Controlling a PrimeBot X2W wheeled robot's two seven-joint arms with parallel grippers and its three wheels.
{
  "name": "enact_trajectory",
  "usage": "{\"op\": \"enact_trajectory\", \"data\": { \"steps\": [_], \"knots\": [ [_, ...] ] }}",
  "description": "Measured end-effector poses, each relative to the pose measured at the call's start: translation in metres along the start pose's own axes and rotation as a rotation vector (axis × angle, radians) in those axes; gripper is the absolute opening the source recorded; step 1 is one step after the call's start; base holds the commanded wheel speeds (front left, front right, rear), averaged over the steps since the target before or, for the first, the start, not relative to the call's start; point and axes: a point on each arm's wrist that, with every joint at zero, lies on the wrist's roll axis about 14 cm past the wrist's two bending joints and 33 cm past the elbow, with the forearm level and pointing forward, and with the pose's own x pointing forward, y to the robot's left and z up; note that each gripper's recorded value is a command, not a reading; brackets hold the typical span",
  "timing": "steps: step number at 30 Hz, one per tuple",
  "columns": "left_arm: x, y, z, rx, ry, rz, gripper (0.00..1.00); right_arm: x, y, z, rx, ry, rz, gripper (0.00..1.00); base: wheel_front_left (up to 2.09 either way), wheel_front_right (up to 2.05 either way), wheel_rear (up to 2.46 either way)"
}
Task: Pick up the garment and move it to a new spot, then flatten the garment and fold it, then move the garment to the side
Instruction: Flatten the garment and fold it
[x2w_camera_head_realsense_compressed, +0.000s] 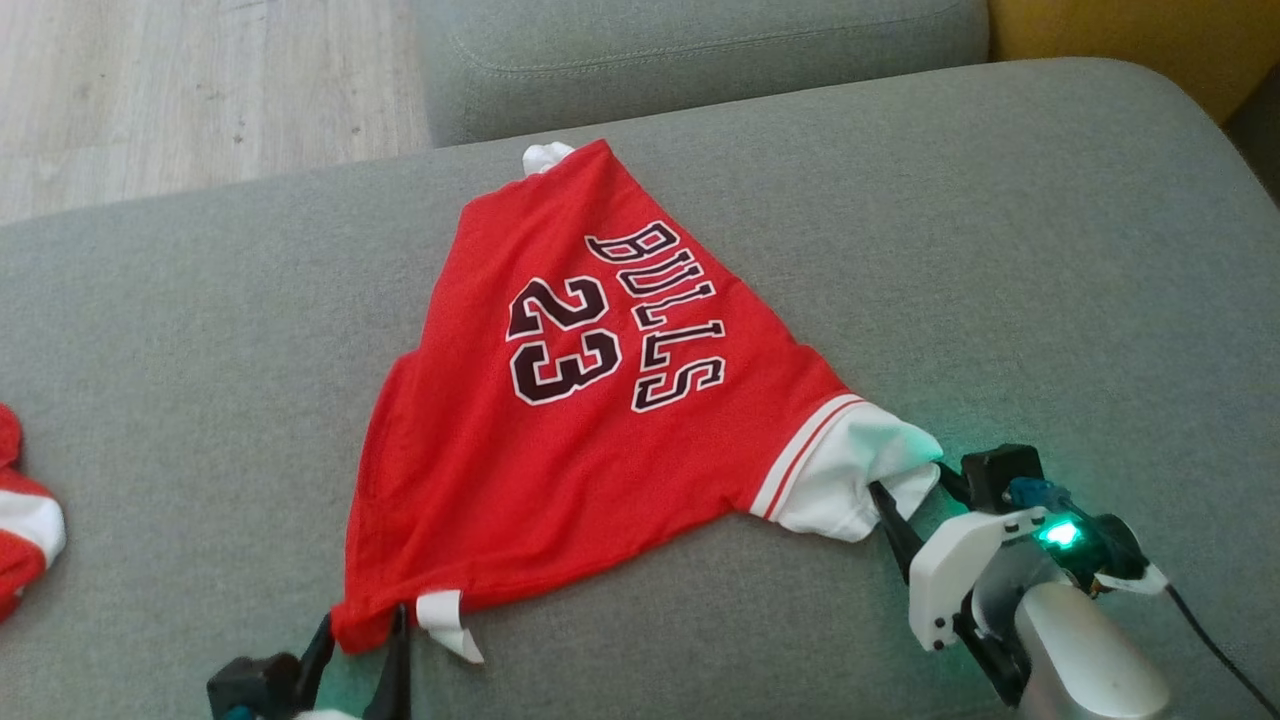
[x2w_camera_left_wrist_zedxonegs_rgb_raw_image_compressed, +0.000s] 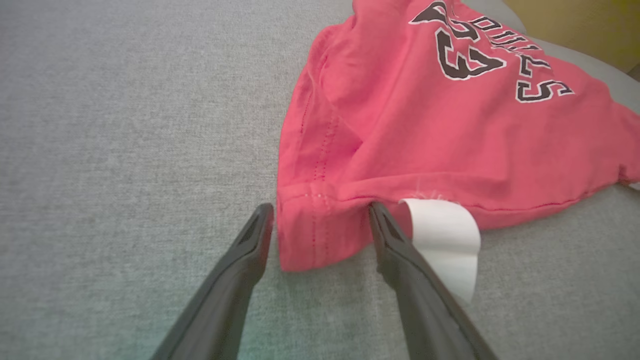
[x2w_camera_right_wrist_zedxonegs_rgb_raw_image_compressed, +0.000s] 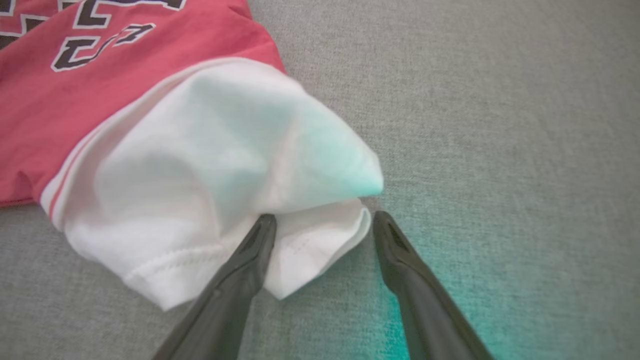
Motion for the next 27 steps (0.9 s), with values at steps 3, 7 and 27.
{"op": "enact_trajectory", "data": {
  "steps": [3, 7, 27],
  "knots": [
    [0.000, -0.002, 0.000, 0.002, 0.000, -0.007, 1.00, 0.000, 0.002, -0.001, -0.003, 0.004, 0.009, 1.00, 0.00, 0.00, 0.00],
    [0.001, -0.007, 0.001, 0.009, 0.000, -0.029, 0.36, 0.000, 0.008, -0.001, 0.023, 0.002, 0.026, 0.00, 0.00, 0.00, 0.00],
    [-0.045, -0.076, 0.160, -0.087, -0.461, -0.345, 0.00, -0.134, -0.067, 0.195, 0.555, -0.791, 0.079, 0.00, 0.00, 0.00, 0.00]
  ]
}}
